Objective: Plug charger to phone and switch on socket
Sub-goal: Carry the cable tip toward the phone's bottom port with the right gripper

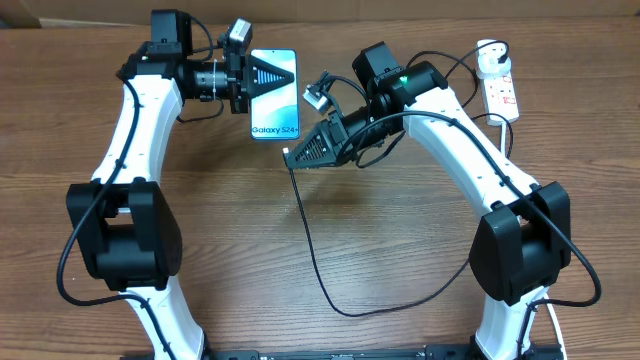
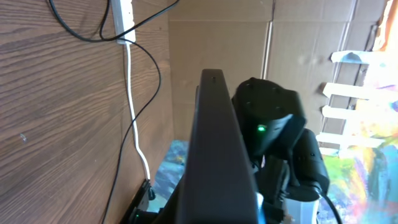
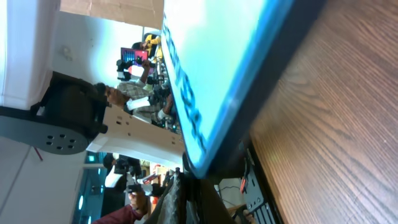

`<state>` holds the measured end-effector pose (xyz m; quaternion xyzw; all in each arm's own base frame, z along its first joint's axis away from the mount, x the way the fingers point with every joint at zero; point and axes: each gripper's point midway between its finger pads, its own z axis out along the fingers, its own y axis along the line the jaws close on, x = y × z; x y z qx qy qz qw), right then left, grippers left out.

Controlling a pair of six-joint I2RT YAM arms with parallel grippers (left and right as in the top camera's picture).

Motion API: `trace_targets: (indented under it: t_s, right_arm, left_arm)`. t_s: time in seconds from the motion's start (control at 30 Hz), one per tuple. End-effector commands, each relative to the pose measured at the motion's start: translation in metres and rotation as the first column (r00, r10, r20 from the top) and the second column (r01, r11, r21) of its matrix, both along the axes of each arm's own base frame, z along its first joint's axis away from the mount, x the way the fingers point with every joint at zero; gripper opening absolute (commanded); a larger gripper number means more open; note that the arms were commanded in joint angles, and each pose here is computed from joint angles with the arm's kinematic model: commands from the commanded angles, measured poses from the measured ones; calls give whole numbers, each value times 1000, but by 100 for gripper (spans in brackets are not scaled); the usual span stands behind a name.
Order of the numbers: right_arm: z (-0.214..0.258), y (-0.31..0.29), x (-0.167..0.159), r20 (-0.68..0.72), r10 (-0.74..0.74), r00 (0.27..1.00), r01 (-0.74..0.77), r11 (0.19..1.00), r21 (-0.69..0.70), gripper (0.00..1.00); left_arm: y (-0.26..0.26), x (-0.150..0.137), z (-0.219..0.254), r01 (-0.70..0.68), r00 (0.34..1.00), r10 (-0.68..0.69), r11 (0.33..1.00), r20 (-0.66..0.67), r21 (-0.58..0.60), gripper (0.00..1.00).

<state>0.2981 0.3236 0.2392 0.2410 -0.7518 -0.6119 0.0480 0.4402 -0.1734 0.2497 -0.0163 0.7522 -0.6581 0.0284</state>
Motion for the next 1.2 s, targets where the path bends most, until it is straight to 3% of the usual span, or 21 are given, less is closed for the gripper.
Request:
trace_targets:
  t_s: [0.0,1.17]
  right_arm:
    - [14,1,-1,-4,-8,1000,8,1000,17,4]
    - [21,5,6,10,-12,1000,12,998,55,4]
  left_arm:
    - [-10,-5,4,20,1000,-20,1000,-9,-3,4]
    - [-12,0,10,24,1000,-23,1000,14,-18,4]
